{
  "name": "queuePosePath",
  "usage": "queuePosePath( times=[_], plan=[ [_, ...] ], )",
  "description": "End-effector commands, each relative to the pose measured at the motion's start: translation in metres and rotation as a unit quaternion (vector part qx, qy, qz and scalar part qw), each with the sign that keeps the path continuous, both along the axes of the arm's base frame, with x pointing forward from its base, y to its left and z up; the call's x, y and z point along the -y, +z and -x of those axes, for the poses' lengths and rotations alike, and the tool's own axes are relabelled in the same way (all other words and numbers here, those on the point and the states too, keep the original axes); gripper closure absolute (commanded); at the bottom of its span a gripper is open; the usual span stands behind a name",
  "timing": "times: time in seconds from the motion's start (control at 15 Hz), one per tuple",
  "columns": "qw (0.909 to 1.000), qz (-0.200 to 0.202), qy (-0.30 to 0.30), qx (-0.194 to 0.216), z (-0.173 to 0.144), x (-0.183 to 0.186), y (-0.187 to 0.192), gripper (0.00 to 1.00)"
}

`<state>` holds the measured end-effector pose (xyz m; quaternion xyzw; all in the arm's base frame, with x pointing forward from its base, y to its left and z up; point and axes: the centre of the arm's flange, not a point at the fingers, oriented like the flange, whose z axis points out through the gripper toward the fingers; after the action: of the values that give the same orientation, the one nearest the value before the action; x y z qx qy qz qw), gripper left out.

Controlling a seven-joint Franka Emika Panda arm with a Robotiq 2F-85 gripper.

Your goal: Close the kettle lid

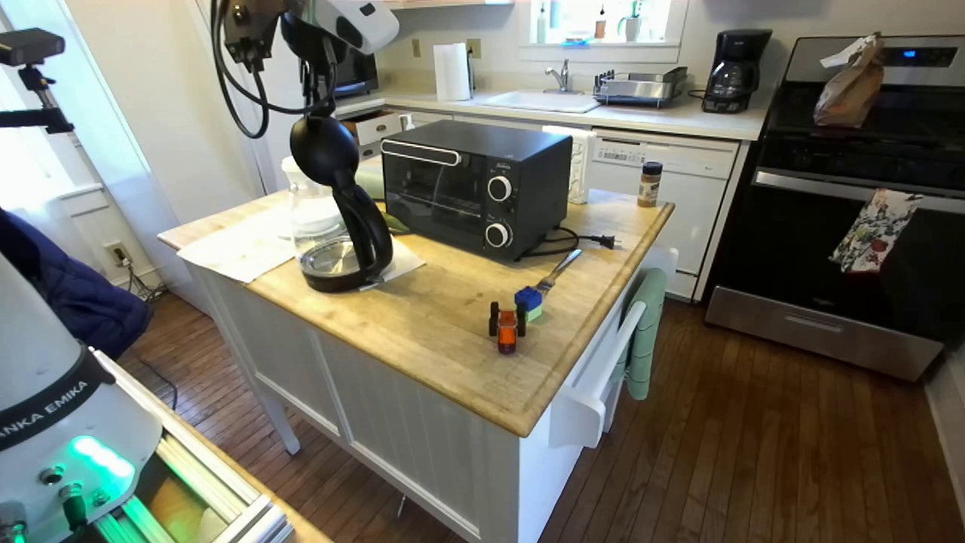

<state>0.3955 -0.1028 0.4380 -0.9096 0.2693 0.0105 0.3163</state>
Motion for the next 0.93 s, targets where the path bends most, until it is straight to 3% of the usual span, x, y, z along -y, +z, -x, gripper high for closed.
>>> queuePosePath(
  times=[0.0,0.87],
  plan=[
    [0.9996,0.000,0.024,0.013,-0.012,-0.009,0.001,1.00],
    [0.9959,0.030,0.085,-0.004,-0.026,-0.047,-0.026,1.00]
  ],
)
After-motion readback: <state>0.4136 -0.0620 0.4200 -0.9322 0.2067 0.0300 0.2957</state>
